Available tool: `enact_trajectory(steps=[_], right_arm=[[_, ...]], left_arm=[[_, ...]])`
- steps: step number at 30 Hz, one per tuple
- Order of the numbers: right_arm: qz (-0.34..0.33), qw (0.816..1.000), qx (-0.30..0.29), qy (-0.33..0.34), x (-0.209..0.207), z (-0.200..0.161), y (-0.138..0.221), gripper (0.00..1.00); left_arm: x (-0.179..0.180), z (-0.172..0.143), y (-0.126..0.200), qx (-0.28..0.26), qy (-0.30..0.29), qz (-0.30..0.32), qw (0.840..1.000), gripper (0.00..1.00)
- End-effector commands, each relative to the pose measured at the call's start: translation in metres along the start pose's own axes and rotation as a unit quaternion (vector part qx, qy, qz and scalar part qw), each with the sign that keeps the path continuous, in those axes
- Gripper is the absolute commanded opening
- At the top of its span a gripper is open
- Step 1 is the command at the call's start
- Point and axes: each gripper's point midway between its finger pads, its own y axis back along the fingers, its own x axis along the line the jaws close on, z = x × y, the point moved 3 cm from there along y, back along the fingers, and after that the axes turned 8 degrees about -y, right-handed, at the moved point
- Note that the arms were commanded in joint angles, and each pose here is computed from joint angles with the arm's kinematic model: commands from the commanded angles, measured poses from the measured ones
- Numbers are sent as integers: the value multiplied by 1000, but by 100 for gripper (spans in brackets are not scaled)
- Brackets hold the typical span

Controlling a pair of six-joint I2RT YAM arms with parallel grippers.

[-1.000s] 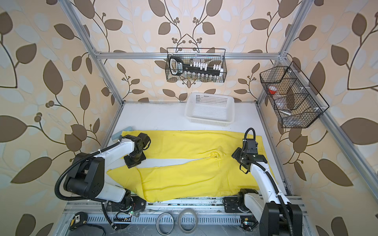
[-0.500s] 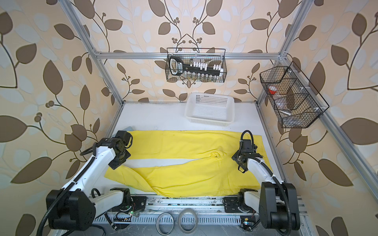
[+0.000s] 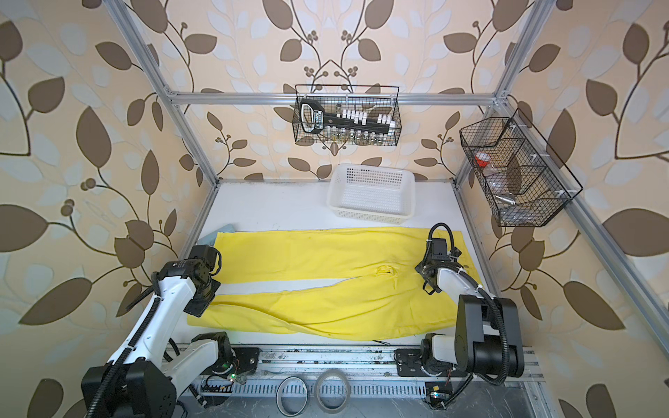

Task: Fold and stack the trousers
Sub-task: Move the trousers to the center of the table, then fold the trousers at the center of the table.

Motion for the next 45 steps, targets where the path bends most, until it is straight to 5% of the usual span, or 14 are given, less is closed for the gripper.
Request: enact_trajectory(steps=[1, 9, 15, 20, 27, 33, 40, 43, 45], right_arm=[[-16, 999, 45, -3, -9, -11, -12, 67], [27, 1000, 13, 0, 10, 19, 39, 69], [-55, 997, -39, -42, -49, 27, 61, 70], [-134, 981, -83, -112, -103, 33, 64, 74], [-210, 959, -64, -181, -146, 35, 41, 81], [-182, 963, -30, -194, -149, 32, 23, 78], [-159, 964, 27, -211, -145, 15, 6, 65], [-136, 966, 14, -218, -144, 19, 8, 42], [-128, 968, 8, -214, -143, 23, 11, 18]], left_arm=[[10, -19, -7, 34, 37, -4, 999, 0], [18, -23, -14, 30, 64, 15, 997, 0], [20, -16, -12, 2, 68, 6, 998, 0], [9, -1, -5, -18, 57, -2, 998, 0], [-4, 11, 1, -32, 41, -16, 998, 0], [-6, 14, 6, -38, 41, -29, 998, 0], [-7, 16, 11, -41, 38, -39, 998, 0], [-6, 18, 14, -46, 36, -39, 998, 0], [-5, 22, 19, -54, 35, -39, 997, 0]])
